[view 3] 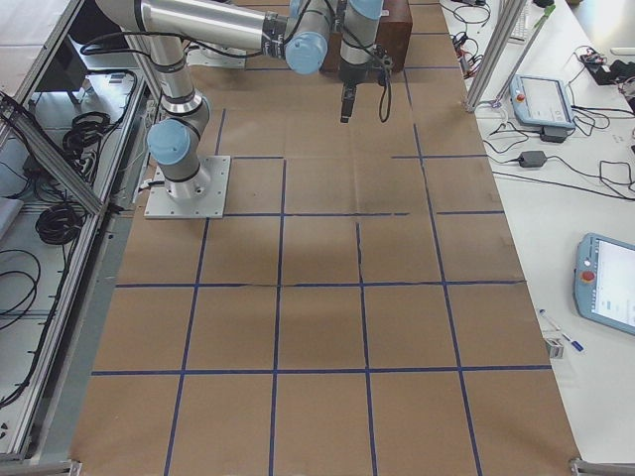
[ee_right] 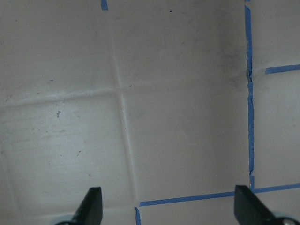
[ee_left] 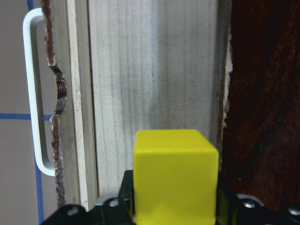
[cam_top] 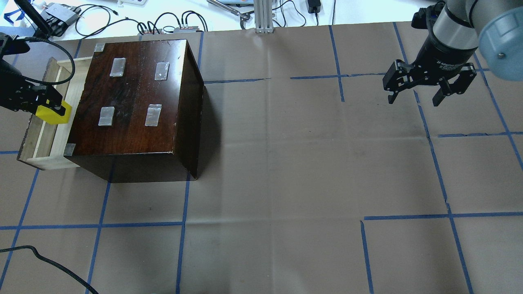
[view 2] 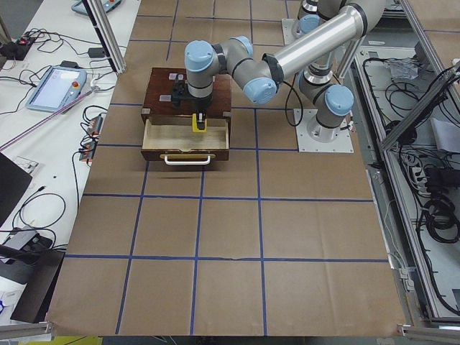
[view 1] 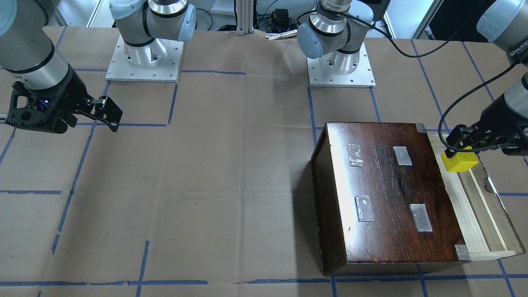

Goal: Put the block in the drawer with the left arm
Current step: 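Lower the cube into the drawer and open the left gripper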

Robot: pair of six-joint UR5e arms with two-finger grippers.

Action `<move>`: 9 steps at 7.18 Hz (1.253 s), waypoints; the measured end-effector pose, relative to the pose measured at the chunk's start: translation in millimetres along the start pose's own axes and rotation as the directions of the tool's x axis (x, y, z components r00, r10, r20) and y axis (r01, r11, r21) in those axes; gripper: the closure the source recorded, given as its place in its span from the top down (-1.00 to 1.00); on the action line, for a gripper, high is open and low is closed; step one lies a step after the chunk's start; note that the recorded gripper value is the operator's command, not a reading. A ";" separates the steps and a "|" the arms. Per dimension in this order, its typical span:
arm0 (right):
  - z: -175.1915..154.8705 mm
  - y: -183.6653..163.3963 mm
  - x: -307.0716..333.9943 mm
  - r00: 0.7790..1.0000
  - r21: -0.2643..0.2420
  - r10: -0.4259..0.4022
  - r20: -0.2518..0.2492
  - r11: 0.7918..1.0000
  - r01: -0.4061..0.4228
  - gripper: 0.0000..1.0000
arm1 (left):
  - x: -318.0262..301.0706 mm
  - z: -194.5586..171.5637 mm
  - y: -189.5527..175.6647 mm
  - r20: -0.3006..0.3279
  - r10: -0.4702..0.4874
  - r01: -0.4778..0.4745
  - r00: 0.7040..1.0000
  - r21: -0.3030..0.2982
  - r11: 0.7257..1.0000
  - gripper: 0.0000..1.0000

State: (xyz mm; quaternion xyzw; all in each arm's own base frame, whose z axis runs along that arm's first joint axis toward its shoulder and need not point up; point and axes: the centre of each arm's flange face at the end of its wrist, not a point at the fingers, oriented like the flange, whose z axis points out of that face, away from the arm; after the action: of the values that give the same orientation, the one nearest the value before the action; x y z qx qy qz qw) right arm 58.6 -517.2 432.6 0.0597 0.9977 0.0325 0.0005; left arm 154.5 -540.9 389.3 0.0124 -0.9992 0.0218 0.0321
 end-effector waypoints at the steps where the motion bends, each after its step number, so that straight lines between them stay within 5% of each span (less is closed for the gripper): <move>1: 0.0 0.0 0.0 1.000 0.000 0.000 0.000 1.000 0.000 1.00 | -1.9 6.3 -2.1 -0.005 0.001 -0.001 1.000 -0.009 1.000 -0.51; 3: 0.2 0.0 0.0 1.000 0.000 -0.001 0.000 1.000 0.001 1.00 | -3.8 13.5 -4.2 -0.011 -0.005 0.004 1.000 -0.020 1.000 0.88; 9: 0.2 0.1 0.0 1.000 0.000 0.000 0.000 1.000 0.000 1.00 | -3.6 -9.8 -10.2 0.021 -0.005 0.004 1.000 0.045 0.999 0.98</move>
State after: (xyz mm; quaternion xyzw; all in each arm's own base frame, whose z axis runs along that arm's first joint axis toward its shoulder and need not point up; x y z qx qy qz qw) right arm 58.6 -517.1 432.4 0.0597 0.9977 0.0327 0.0005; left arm 159.0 -550.5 399.3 0.0156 -0.9987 0.0440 0.0214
